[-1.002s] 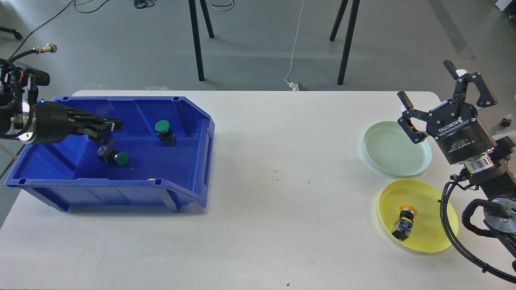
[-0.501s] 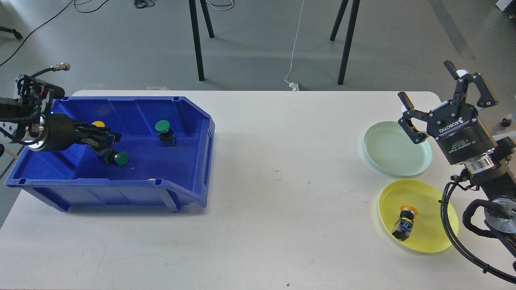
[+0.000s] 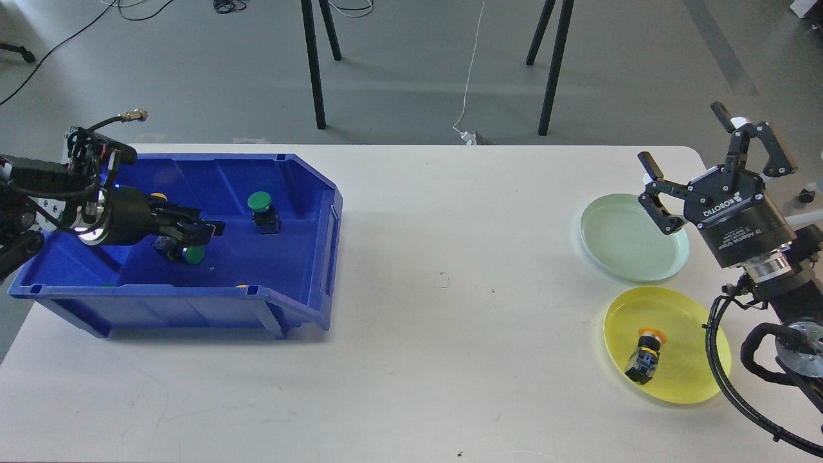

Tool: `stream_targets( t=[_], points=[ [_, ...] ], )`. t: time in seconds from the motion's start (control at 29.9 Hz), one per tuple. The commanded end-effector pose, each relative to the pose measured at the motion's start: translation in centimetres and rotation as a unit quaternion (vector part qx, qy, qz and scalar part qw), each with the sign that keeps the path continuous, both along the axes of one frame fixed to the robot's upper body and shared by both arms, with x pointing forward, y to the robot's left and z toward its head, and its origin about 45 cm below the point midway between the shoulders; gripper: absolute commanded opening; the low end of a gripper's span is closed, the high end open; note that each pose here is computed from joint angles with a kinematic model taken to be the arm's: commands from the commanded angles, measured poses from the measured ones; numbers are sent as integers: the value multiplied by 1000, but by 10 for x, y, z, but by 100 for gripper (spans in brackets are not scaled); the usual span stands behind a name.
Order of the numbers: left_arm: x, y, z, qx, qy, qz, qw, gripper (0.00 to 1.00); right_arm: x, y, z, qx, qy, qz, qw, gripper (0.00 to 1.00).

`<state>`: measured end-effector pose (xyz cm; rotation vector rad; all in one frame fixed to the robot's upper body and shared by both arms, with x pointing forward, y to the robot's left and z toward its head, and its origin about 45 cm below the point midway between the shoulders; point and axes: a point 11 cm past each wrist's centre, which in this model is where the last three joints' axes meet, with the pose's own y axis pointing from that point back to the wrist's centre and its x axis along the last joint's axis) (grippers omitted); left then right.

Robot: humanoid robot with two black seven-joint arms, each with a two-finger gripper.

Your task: Pass button and place on color plate

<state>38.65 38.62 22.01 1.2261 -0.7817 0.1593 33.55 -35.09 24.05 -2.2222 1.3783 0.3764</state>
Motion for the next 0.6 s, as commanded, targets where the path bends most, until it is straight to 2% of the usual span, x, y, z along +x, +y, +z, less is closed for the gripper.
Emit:
stream_targets(
  t=[0.0, 0.27, 0.57],
  points=[
    [3, -16, 0, -36, 2, -1, 999, 62, 0, 0, 0, 0, 0, 0, 1000, 98],
    [7, -32, -1, -78, 6, 6, 997, 79, -1, -1, 0, 0, 0, -1, 1000, 98],
    [15, -39, -16, -82, 15, 17, 996, 88, -1, -1, 0, 0, 0, -1, 1000, 98]
  ],
)
